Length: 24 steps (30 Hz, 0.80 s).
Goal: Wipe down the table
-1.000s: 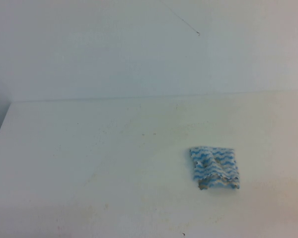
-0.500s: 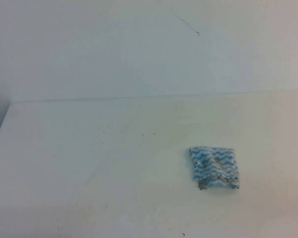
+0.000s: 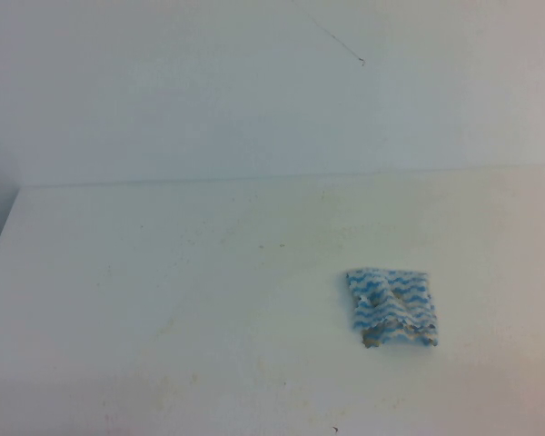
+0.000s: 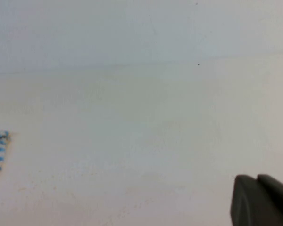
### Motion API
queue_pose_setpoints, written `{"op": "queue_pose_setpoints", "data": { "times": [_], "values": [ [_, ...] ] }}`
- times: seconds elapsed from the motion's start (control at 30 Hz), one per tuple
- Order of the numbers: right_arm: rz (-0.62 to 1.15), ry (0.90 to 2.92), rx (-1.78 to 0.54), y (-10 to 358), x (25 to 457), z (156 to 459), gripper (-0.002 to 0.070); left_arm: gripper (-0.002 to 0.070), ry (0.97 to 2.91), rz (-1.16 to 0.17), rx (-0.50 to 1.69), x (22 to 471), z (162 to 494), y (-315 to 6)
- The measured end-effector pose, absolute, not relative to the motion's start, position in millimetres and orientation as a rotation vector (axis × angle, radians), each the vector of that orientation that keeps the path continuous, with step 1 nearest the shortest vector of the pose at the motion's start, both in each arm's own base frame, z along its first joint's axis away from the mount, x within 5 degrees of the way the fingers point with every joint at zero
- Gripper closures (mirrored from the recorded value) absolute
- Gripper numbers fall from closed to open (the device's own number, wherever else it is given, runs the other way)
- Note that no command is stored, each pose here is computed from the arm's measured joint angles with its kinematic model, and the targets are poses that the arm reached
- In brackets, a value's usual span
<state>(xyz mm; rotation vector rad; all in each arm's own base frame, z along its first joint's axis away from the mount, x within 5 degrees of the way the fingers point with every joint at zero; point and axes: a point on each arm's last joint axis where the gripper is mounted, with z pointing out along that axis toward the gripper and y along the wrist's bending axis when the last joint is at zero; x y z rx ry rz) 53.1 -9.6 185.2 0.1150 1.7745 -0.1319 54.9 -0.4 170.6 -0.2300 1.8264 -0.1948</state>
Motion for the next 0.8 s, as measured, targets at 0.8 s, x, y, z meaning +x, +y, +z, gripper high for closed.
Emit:
{"op": "queue_pose_setpoints", "data": {
  "times": [0.8],
  "values": [
    [-0.114, 1.789, 0.004, -6.2, 53.5, 184.2, 0.0678, 0.0676, 1.799, -0.199, -0.229, 53.9, 183.8, -0.3]
  ]
}}
